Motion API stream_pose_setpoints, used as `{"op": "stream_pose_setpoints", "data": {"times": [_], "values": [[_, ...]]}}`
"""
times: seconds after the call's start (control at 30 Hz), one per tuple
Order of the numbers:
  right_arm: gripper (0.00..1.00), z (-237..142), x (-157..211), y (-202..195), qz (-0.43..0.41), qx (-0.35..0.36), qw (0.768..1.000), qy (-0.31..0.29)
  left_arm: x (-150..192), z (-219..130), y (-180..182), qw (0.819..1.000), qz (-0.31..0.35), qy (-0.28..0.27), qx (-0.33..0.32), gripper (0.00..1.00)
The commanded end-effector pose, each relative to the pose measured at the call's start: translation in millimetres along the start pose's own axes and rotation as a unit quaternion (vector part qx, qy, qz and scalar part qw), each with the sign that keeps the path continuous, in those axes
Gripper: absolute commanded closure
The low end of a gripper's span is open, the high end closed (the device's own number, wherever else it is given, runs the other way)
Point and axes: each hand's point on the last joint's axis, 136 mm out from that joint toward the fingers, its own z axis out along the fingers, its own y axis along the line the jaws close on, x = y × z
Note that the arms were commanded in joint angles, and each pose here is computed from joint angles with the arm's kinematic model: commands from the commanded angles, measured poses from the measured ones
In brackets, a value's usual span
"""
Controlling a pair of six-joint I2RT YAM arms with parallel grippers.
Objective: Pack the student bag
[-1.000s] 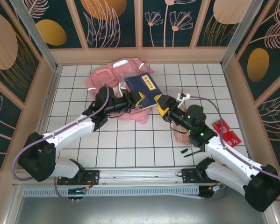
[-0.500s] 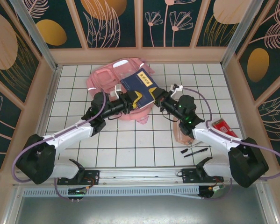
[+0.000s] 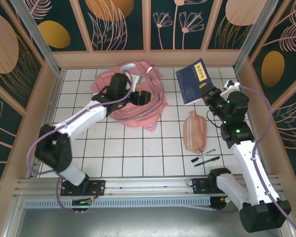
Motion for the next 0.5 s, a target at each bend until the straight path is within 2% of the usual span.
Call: {"op": "stream_pose_setpoints", "data": {"times": [0.0,0.1,0.2,0.27,0.3,0.33,0.4,0.47], "values": [[1.0,-14.6,30.1,-32.2,-0.048,0.06,0.994,0.073,51.3,28.2,47.5,0.973,0.155,0.129,-0.108,0.19],[1.0,-19.8,39.6,-38.4,-0.049,0.064,0.993,0.091,48.8,48.6,78.6,0.956,0.175,0.154,-0.176,0.18],[1.0,-21.8,47.7,-42.0,-0.041,0.061,0.992,0.104,54.7,66.3,95.4,0.944,0.187,0.176,-0.205,0.19],[1.0,-22.4,51.6,-41.5,-0.034,0.052,0.992,0.11,53.2,70.4,112.5,0.933,0.19,0.176,-0.25,0.24],[1.0,-22.4,55.2,-41.2,-0.029,0.046,0.992,0.116,50.6,70.9,116.0,0.93,0.189,0.177,-0.261,0.41],[1.0,-21.9,59.7,-42.9,-0.023,0.042,0.991,0.124,45.2,70.3,117.7,0.929,0.184,0.171,-0.271,0.63],[1.0,-20.9,71.4,-45.2,-0.018,0.031,0.988,0.15,33.4,67.7,109.9,0.938,0.172,0.151,-0.26,0.86],[1.0,-20.2,85.4,-50.1,-0.014,0.027,0.982,0.186,14.0,56.9,97.1,0.95,0.162,0.115,-0.242,1.0]]}}
